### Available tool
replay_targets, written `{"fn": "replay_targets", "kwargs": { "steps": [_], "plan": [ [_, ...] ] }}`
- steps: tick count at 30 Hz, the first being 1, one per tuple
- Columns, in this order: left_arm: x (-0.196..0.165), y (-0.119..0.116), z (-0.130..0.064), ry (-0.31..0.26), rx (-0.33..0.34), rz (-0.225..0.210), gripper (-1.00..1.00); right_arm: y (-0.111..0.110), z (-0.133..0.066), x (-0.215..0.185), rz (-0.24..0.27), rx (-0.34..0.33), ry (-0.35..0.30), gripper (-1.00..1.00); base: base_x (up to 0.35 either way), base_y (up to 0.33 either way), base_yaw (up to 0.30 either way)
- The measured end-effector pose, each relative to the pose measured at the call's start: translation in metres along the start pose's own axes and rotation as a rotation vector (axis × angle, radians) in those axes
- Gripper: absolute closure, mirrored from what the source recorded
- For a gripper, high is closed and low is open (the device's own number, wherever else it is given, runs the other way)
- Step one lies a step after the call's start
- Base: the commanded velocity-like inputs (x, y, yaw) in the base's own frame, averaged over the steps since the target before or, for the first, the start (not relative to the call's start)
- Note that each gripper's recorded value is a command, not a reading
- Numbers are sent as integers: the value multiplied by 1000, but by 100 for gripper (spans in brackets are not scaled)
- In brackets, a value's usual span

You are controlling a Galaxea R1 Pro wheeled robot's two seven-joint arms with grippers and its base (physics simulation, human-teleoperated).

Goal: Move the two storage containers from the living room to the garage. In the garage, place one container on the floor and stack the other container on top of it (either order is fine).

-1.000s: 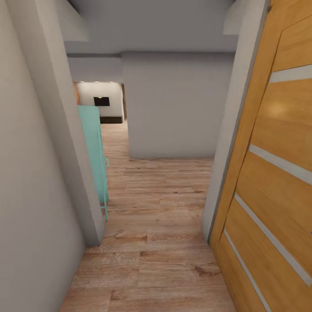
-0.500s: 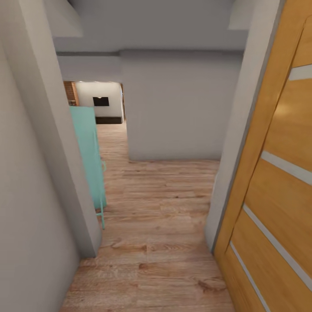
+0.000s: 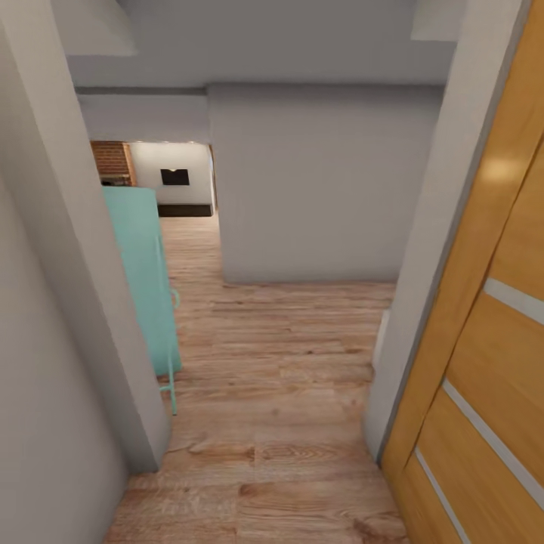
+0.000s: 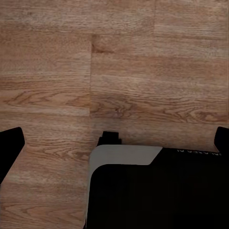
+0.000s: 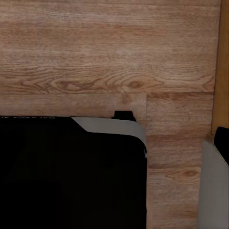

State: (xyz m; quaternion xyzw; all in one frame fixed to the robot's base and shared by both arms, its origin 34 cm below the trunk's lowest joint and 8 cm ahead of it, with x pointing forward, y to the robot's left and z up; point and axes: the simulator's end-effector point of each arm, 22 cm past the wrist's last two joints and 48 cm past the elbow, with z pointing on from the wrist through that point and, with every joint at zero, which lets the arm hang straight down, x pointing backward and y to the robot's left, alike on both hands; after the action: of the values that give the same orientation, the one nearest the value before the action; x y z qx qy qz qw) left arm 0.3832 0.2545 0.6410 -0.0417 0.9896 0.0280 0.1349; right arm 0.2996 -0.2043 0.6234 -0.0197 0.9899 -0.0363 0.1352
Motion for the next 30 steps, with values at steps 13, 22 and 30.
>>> {"fn": "replay_targets", "kwargs": {
  "steps": [13,22,30],
  "plan": [
    [-1,0,0,-1,-1,1,-100,0,0,0,0,0,0,-100,322,0,0],
    [-1,-1,0,-2,1,7,-100,0,0,0,0,0,0,-100,322,0,0],
    [-1,-1,0,-3,1,11,-100,0,0,0,0,0,0,-100,322,0,0]
  ]
}}
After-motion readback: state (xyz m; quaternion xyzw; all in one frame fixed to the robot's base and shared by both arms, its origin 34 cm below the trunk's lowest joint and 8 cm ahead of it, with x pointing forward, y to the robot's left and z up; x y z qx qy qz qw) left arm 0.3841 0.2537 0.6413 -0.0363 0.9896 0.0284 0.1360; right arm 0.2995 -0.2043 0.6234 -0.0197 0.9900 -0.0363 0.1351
